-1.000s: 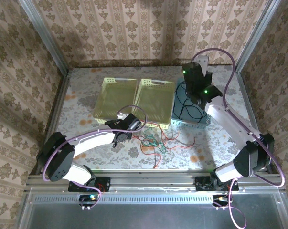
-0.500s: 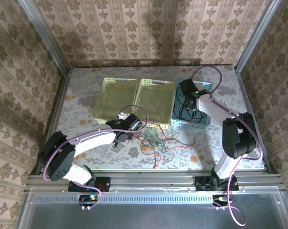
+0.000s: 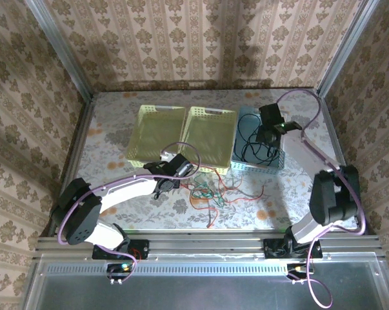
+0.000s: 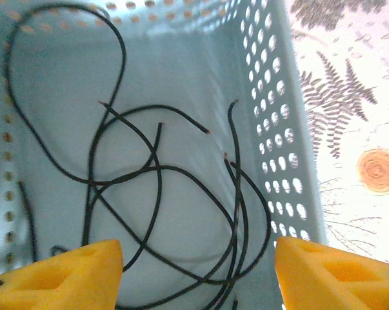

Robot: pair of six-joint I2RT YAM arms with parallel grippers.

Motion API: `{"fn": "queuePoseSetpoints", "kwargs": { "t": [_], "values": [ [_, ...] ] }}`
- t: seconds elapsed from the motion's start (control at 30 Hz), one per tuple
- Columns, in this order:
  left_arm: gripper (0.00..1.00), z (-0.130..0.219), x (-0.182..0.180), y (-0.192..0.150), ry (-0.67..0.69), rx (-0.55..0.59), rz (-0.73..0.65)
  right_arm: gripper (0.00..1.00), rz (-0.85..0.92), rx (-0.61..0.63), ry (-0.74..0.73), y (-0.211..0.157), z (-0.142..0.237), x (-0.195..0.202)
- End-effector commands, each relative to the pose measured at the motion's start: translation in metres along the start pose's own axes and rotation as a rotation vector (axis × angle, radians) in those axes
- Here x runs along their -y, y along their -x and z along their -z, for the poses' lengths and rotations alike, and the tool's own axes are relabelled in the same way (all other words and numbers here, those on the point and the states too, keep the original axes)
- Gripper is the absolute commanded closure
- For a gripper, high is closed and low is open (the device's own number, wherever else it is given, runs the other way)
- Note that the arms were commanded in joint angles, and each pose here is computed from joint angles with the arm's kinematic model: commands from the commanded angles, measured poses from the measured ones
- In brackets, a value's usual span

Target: Untangle the cables

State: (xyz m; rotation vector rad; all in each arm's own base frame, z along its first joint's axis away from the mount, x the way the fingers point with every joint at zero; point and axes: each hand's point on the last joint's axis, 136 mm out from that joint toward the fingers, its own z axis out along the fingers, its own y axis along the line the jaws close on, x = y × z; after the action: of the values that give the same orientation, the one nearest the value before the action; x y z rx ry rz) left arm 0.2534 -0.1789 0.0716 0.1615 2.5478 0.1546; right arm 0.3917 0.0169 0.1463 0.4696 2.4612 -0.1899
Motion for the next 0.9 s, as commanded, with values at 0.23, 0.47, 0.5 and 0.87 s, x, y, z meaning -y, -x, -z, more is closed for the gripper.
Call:
{"fn": "queuePoseSetpoints", "kwargs": {
  "t": [0.23,0.47,0.5,0.87],
  "values": [
    [1.00,0.003,0.001,0.009,0.008,0.024,-0.014,0.37,0.273,0.014,0.537,-0.085,0.087,-0.096],
    [1.00,0.001,0.005,0.010,0.001,0.021,-0.028,0.38,0.501,-0.163,0.657,-0.184,0.089,-0.134],
    [1.00,0.001,0.005,0.010,0.001,0.020,-0.029,0.39,0.497,-0.174,0.654,-0.189,0.083,-0.135],
    [1.00,0.007,-0.008,0.009,0.051,0.029,-0.004,0.90,0.512,-0.262,0.578,-0.212,0.041,-0.145]
  ]
}}
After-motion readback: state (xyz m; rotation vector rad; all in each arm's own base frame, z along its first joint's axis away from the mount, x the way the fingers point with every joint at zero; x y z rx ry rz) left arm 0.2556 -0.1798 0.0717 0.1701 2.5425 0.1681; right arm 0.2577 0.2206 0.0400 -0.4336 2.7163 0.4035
